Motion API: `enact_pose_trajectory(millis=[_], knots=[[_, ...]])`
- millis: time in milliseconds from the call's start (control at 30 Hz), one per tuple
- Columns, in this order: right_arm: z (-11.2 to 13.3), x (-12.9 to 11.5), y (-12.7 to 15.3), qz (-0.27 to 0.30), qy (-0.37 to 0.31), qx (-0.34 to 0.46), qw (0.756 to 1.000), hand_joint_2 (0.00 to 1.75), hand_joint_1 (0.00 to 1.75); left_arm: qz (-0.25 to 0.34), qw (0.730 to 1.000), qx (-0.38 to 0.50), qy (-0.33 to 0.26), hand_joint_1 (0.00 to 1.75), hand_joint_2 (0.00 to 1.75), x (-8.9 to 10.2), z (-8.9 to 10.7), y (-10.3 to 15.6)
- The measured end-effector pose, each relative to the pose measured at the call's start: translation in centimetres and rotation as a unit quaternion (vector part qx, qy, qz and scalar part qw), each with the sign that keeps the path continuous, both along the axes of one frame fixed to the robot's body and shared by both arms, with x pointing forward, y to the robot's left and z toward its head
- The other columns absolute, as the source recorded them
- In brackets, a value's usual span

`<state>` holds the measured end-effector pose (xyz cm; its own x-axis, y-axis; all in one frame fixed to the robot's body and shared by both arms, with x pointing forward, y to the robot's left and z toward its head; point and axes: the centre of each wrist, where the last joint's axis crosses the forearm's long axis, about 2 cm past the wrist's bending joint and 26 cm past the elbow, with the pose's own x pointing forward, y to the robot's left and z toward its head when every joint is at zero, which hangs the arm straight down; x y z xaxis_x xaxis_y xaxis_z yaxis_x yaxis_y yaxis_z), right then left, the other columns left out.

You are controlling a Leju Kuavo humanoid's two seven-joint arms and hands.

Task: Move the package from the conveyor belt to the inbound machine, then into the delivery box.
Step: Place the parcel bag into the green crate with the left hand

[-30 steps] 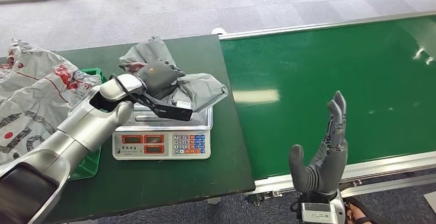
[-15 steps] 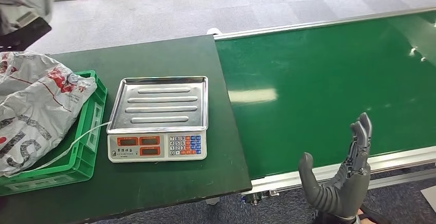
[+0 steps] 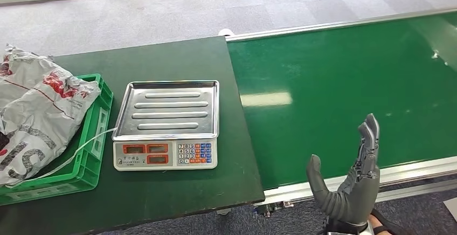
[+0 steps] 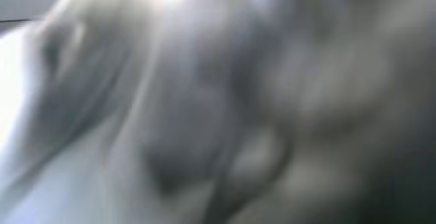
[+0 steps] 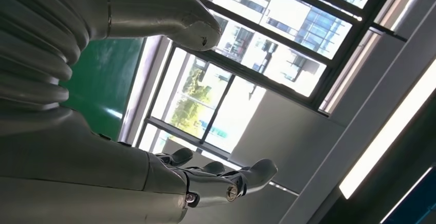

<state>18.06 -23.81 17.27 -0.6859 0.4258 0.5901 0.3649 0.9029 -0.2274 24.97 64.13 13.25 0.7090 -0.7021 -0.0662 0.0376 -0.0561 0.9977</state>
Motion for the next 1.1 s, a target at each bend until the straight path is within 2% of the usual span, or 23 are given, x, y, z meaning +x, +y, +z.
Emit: enact_pose_trajectory(millis=[33, 67, 200, 433, 567, 700, 767, 833, 967, 1100], knots=[[0.0, 0.0, 0.1, 0.0, 0.0, -0.001, 1.0, 1.75, 0.0, 0.001, 1.0, -0.005, 0.012, 0.15, 1.75, -0.3, -0.6, -0.2], [0.0, 0.0, 0.1, 0.001, 0.0, -0.001, 1.0, 1.75, 0.0, 0.002, 1.0, -0.009, 0.021, 0.0, 1.75, -0.5, -1.0, -0.4], [0.1, 0.1, 0.4, 0.001, 0.003, 0.0, 1.0, 1.75, 0.0, -0.013, 0.999, -0.02, 0.033, 0.0, 1.75, -0.3, -1.9, -1.3], [0.3, 0.2, 0.5, 0.0, 0.001, 0.003, 1.0, 1.75, 0.0, -0.041, 0.999, -0.028, 0.017, 0.0, 1.75, 0.7, -2.0, -2.4], [0.5, 0.5, 0.6, 0.0, -0.003, 0.009, 1.0, 1.75, 0.0, -0.089, 0.995, -0.038, -0.014, 0.0, 0.0, 2.7, -1.8, -4.6], [0.5, 0.5, 0.6, -0.001, -0.005, 0.011, 1.0, 1.75, 0.0, -0.108, 0.992, -0.047, -0.053, 0.0, 0.0, 3.4, -1.3, -5.8], [0.5, 0.5, 0.6, -0.004, -0.007, 0.013, 1.0, 1.75, 0.0, -0.118, 0.984, -0.076, -0.108, 0.0, 0.0, 3.6, -0.9, -6.6], [0.4, 0.5, 0.6, -0.006, -0.008, 0.015, 1.0, 1.75, 0.0, -0.13, 0.964, -0.122, -0.197, 0.0, 0.0, 3.9, -0.1, -7.8], [0.1, 0.5, 0.6, -0.008, -0.005, 0.02, 1.0, 1.75, 0.0, -0.172, 0.891, -0.179, -0.38, 0.0, 0.0, 3.8, 2.1, -11.4], [-0.3, 0.4, 0.6, -0.011, -0.002, 0.022, 1.0, 1.75, 0.0, -0.212, 0.801, -0.199, -0.523, 0.0, 0.0, 2.6, 4.2, -15.0]])
